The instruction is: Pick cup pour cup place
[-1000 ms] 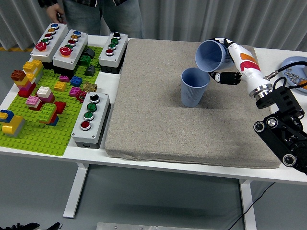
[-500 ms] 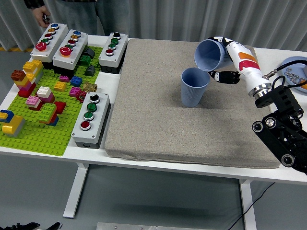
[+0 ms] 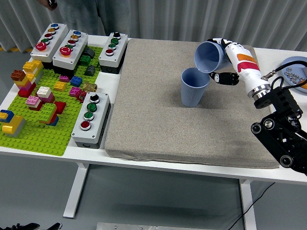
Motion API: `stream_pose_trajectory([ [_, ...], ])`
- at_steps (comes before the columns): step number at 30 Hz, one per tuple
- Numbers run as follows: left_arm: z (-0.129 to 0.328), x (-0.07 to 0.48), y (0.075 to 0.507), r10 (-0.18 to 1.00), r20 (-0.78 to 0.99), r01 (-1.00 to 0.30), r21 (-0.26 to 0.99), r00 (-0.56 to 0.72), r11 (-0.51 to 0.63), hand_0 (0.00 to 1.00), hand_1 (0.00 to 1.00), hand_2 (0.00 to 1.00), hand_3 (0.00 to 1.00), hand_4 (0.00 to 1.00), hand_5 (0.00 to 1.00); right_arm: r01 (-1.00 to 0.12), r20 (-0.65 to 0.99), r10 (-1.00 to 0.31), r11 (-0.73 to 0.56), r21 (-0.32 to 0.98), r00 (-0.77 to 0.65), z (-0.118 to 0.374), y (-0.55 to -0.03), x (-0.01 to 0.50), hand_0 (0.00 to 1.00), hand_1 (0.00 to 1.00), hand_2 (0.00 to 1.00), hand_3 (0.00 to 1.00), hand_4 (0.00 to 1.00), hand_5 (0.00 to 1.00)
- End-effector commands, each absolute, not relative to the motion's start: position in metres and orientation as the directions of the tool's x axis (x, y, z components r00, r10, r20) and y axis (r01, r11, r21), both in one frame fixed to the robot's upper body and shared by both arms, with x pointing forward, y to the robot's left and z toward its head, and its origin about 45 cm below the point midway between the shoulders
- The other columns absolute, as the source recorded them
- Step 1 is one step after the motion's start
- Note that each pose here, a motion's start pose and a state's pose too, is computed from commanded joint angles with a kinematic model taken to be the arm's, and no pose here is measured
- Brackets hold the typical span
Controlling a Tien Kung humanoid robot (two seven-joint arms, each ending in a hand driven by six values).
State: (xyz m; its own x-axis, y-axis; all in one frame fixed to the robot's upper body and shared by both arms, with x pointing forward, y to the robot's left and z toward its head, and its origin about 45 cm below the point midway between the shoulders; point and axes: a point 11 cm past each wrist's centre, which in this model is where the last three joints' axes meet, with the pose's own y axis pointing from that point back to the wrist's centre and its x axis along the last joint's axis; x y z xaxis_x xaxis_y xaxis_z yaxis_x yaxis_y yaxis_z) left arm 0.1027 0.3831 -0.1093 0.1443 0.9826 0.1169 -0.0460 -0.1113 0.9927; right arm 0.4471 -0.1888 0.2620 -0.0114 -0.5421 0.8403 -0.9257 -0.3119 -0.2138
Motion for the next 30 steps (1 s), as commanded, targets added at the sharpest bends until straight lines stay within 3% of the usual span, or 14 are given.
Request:
stream_pose_trajectory([
  [30, -0.1088, 0.1037, 0.3845, 0.982, 0.121, -0.048, 0.992, 0.144, -0.115, 0.778, 0.761, 0.817, 0.644, 0.51, 0.998, -0.906, 0.884, -0.464, -0.351, -0.235, -0.05, 0.2676, -0.187, 0.4476, 0.901, 0.765, 0.645, 0.656, 0.673, 0.104],
])
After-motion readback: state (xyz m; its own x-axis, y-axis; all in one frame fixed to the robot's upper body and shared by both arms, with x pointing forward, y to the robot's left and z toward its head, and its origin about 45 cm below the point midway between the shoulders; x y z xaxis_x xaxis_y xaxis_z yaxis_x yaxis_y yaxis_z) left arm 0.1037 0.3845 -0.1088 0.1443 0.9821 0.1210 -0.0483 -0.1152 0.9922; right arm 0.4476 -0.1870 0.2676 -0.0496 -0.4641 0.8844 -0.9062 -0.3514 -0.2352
